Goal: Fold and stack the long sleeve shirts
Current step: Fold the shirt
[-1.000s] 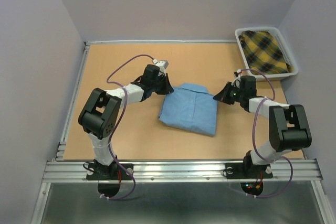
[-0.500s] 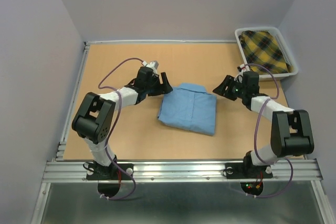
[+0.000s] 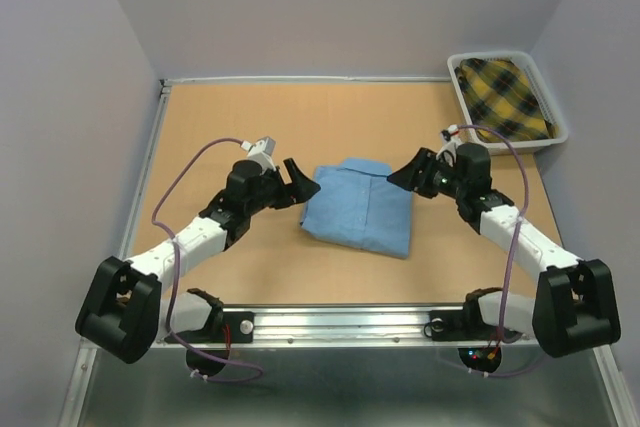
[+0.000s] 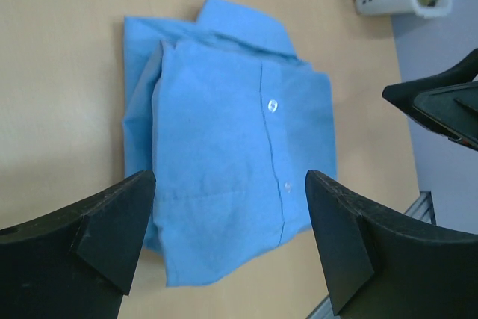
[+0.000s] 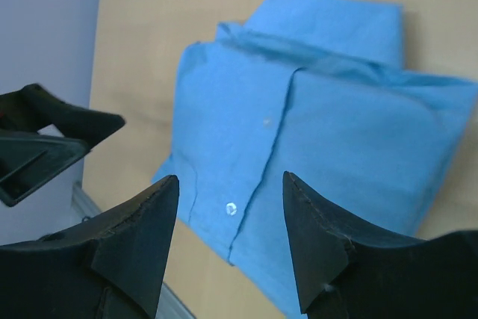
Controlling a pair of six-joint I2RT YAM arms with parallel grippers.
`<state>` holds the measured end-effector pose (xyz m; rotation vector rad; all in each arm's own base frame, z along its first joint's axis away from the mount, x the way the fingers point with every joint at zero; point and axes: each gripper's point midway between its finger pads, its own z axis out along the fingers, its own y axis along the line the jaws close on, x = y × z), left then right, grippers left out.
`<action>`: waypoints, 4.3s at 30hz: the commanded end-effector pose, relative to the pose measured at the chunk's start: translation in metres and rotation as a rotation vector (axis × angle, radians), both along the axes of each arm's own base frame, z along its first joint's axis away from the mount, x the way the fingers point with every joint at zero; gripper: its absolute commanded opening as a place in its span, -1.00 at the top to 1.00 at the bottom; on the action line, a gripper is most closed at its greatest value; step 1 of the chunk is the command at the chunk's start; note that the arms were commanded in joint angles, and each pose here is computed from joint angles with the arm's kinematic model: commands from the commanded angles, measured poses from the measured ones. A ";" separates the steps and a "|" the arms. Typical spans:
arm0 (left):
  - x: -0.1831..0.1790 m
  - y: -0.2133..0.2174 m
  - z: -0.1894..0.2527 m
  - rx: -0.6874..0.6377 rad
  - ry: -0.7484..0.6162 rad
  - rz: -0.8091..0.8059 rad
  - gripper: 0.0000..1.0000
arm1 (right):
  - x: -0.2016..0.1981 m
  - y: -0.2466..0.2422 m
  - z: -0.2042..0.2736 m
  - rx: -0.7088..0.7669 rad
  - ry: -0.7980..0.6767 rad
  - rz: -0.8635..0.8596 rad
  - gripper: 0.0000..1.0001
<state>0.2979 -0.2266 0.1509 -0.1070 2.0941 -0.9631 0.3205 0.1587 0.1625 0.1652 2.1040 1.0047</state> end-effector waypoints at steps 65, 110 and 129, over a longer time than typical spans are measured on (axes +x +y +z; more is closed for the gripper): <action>0.012 -0.042 -0.087 0.053 0.164 -0.088 -0.85 | -0.021 0.113 -0.116 0.125 0.207 0.196 -0.23; -0.045 -0.021 -0.081 0.031 0.264 -0.093 -0.63 | -0.023 0.113 -0.118 0.130 0.210 0.202 -0.23; -0.056 -0.055 -0.073 -0.066 0.268 -0.217 -0.61 | -0.024 0.113 -0.128 0.126 0.234 0.197 -0.23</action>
